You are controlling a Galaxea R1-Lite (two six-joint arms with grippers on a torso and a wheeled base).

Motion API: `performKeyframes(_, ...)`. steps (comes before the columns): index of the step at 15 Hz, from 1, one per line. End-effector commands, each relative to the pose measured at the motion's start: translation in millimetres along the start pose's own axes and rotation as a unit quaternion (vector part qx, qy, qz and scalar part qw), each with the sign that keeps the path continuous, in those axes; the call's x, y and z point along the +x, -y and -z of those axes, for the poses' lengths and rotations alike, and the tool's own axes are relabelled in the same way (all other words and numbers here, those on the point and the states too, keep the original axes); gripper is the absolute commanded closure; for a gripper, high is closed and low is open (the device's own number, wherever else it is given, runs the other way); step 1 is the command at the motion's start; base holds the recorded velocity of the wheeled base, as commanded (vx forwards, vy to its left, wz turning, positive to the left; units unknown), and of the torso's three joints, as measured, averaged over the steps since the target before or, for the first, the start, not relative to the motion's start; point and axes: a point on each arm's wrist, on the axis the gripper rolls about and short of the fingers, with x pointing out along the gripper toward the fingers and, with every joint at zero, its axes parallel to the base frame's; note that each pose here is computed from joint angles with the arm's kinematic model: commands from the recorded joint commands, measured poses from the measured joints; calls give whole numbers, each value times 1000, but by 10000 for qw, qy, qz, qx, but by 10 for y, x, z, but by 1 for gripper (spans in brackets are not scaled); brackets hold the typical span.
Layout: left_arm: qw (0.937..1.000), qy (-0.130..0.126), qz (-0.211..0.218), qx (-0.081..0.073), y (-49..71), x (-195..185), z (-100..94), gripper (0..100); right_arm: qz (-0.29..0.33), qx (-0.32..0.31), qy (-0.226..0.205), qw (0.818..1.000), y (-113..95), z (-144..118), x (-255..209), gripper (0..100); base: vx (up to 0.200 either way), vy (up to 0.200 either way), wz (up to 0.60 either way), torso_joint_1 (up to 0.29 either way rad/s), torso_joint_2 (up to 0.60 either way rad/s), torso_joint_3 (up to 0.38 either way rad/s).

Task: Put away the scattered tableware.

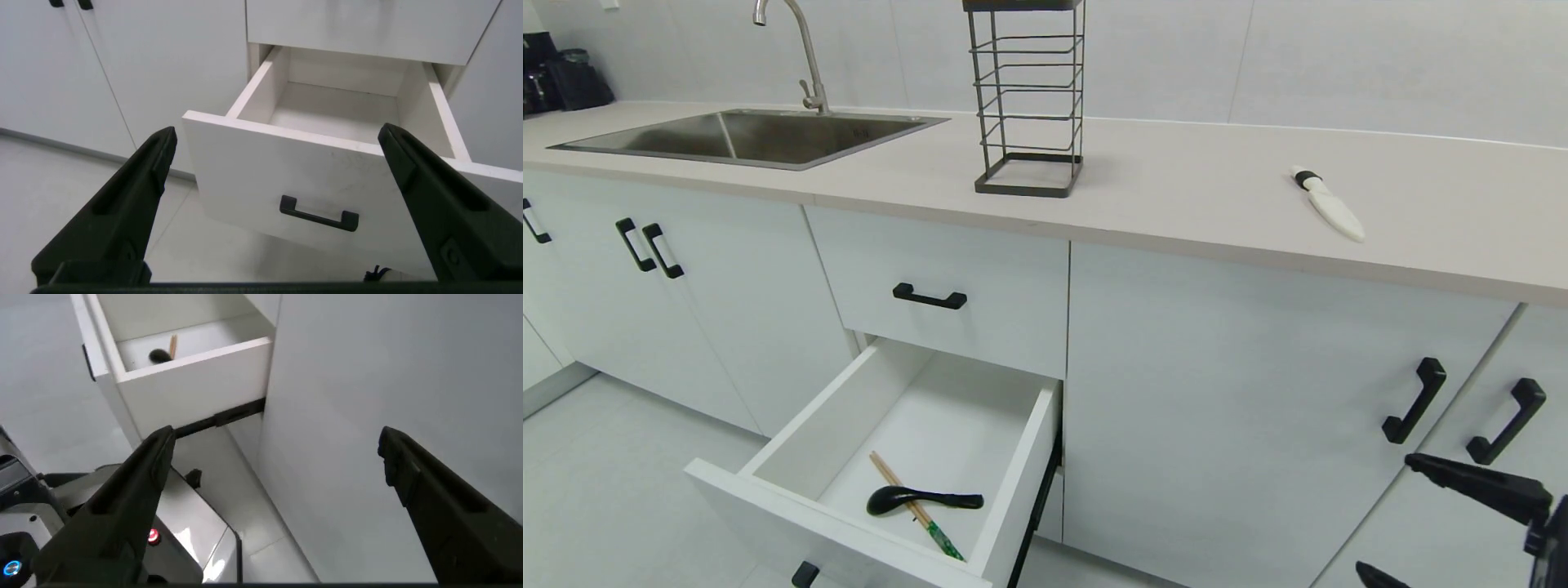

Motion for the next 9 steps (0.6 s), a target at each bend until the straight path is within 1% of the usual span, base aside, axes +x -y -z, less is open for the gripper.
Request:
performKeyframes(1,10000,-5,-1,0,0,1,-1,0,876,-211,841,9924,-3,3,-405,0,0,0,0,0,0,0)
performKeyframes(2,10000,-5,-1,7,0,1,-1,0,1093,-386,981,9884,-38,41,-523,0,0,0,0,0,0,0)
performKeyframes(5,10000,-5,22,23,1,1,-1,0,1608,-542,1390,9756,-216,250,-827,0,0,0,0,0,0,0)
performKeyframes(7,10000,-5,22,7,1,1,-1,0,1860,-627,1524,9686,-313,399,-927,0,0,0,0,0,0,0)
performKeyframes(9,10000,-5,15,7,1,1,-1,0,2093,-635,1629,9621,-312,367,-935,0,0,0,0,0,0,0)
